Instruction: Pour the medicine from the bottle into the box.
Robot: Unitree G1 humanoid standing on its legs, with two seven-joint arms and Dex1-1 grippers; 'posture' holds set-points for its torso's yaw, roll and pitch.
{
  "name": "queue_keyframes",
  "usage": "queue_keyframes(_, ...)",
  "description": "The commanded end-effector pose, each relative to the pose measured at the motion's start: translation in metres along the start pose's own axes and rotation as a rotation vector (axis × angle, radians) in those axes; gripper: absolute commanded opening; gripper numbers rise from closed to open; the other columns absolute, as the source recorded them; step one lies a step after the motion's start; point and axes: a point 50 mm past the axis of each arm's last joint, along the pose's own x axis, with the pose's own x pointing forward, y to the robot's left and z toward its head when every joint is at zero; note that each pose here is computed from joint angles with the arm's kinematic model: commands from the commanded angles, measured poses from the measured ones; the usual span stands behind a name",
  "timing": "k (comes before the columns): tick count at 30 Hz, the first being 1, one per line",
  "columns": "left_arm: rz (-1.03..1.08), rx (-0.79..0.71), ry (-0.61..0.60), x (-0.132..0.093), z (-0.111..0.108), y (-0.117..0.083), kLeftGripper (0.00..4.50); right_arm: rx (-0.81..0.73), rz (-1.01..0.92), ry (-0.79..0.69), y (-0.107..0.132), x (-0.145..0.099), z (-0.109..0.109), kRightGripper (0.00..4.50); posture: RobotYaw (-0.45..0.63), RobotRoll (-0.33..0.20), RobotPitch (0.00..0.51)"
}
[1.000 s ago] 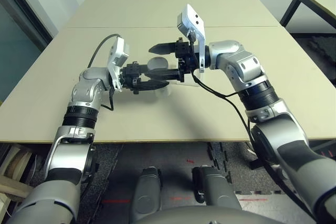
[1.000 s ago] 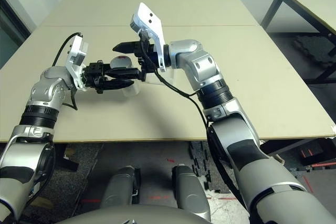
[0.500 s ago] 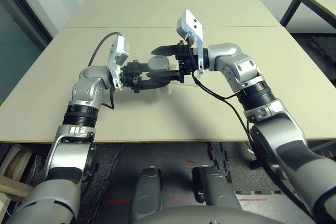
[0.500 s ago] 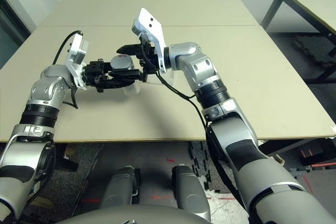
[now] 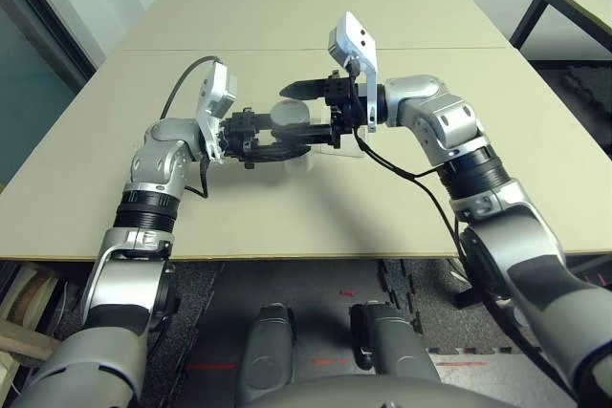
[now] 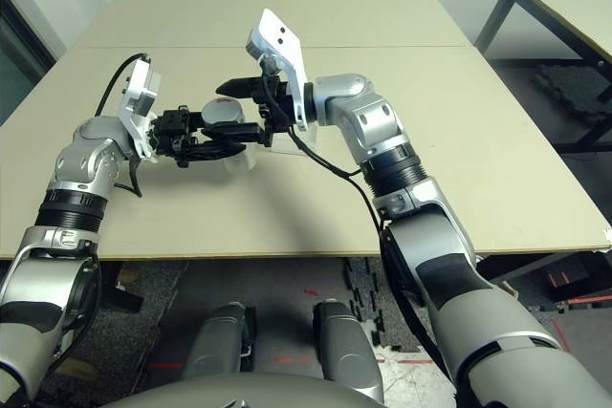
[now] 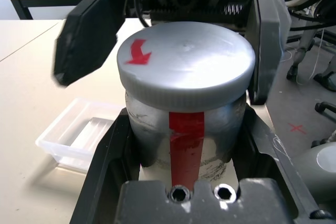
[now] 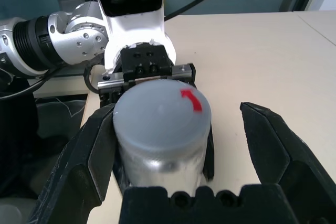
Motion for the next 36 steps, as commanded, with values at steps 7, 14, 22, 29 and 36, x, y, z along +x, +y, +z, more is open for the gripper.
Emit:
queue_keyframes(7, 0.003, -0.019, 0.018, -0.004, -0.007, -0.001, 2.55, 0.008, -0.006, -0.041, 0.003, -0.010, 0.011, 4.50, 0.01, 0.000, 0.065)
queue_keyframes(14, 0.015, -0.025, 0.019, -0.007, -0.009, -0.002, 2.55, 0.019, -0.018, -0.008, 0.002, -0.023, 0.005, 4.50, 0.01, 0.000, 0.067)
queue_keyframes(22, 0.013, -0.028, 0.021, -0.007, -0.009, -0.003, 2.55, 0.020, -0.023, -0.002, 0.005, -0.030, 0.005, 4.50, 0.01, 0.000, 0.060)
queue_keyframes(29, 0.024, -0.028, 0.030, -0.011, -0.010, -0.001, 2.55, 0.020, 0.018, -0.017, 0.013, -0.030, 0.018, 4.50, 0.00, 0.000, 0.062)
queue_keyframes(36, 0.023, -0.019, 0.025, -0.007, -0.009, 0.001, 2.55, -0.010, 0.005, -0.009, 0.014, -0.018, 0.023, 4.50, 0.00, 0.000, 0.060)
